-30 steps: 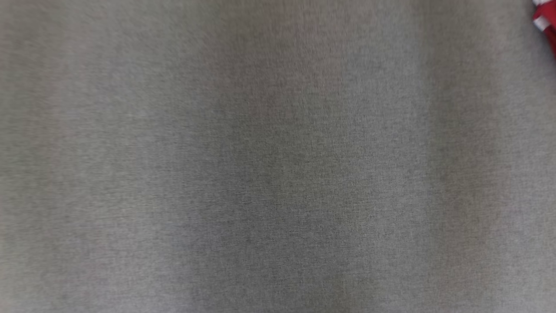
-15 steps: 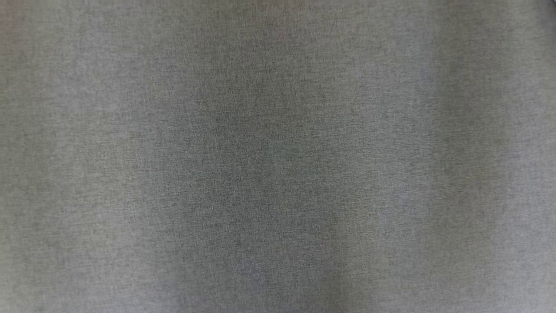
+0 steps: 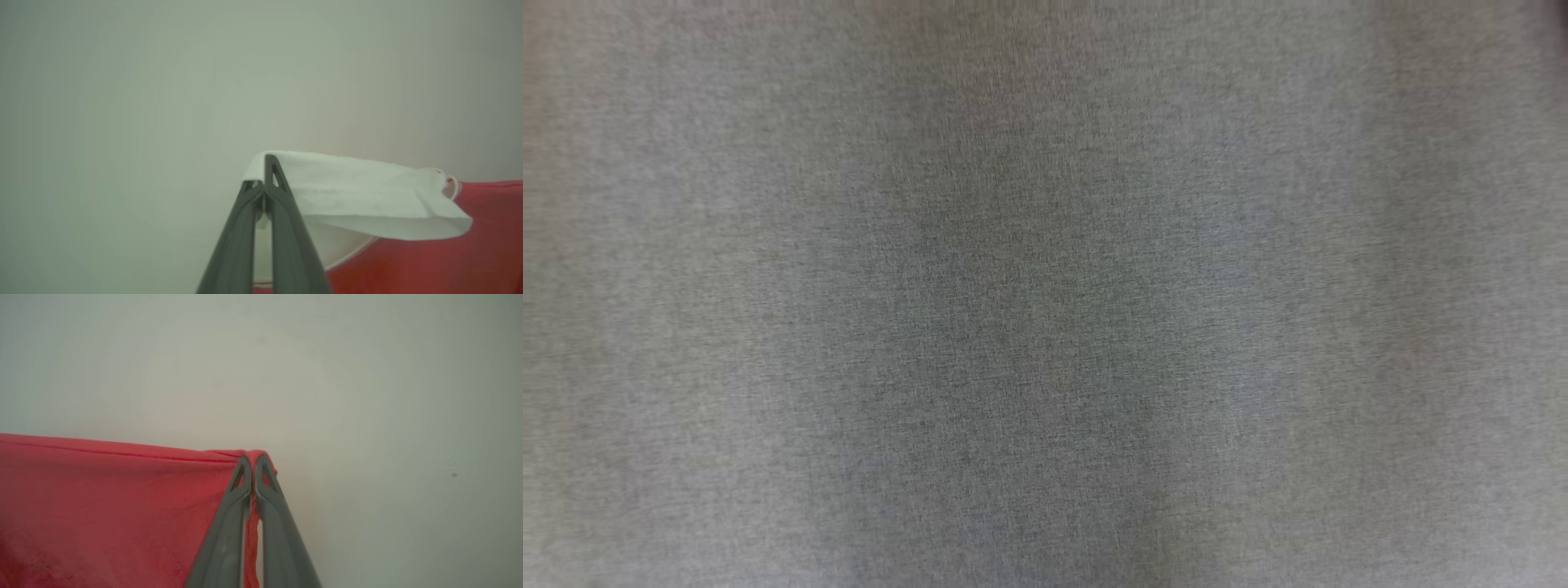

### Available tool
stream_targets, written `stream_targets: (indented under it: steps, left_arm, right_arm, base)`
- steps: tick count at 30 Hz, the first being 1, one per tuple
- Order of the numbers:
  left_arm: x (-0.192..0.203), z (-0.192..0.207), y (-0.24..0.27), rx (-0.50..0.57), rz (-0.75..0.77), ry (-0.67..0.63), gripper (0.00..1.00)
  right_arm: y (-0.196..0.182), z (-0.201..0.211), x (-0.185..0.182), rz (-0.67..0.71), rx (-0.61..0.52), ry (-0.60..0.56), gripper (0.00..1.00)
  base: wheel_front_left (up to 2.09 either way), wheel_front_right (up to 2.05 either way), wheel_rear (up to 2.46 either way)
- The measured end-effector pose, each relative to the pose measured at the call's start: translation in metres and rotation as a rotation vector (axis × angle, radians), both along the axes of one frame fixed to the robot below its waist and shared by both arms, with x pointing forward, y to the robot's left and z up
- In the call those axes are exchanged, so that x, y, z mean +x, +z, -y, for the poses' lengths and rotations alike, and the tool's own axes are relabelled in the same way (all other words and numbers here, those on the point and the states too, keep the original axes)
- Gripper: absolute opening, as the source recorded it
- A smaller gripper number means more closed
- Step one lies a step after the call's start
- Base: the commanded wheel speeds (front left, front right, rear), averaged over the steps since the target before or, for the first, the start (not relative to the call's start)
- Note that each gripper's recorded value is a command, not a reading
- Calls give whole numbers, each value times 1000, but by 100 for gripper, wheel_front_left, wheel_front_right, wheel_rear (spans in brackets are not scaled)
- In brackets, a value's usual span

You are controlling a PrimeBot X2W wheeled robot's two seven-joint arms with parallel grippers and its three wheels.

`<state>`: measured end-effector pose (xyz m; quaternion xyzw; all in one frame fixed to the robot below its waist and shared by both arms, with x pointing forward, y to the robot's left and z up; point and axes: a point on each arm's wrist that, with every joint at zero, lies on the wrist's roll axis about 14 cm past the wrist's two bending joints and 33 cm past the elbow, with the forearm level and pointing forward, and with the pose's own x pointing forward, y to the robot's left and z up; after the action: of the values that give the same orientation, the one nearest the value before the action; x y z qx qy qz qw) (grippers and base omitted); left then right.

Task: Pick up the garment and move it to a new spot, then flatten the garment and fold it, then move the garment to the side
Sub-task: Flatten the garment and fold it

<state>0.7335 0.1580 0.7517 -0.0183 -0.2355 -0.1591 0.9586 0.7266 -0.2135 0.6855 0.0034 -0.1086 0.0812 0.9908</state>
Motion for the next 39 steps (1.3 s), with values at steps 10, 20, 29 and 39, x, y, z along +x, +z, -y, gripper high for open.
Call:
stream_targets:
  steps: [10,20,29,39]
  left_arm:
    - [-57,12,-56,-114,-62,-67,0]
    - [-176,-1,-77,-256,-66,-20,0]
    - [-276,-16,-156,-343,-281,93,0]
    - [-366,-41,-256,-415,-559,250,0]
  right_arm:
    - [-70,26,-68,-107,60,40,0]
    - [-134,20,-161,-254,97,104,0]
    - [-172,26,-241,-356,150,82,0]
    - [-217,31,-329,-484,152,9,0]
  base:
    - [0,0,0]
    - [0,0,0]
    - [0,0,0]
    - [0,0,0]
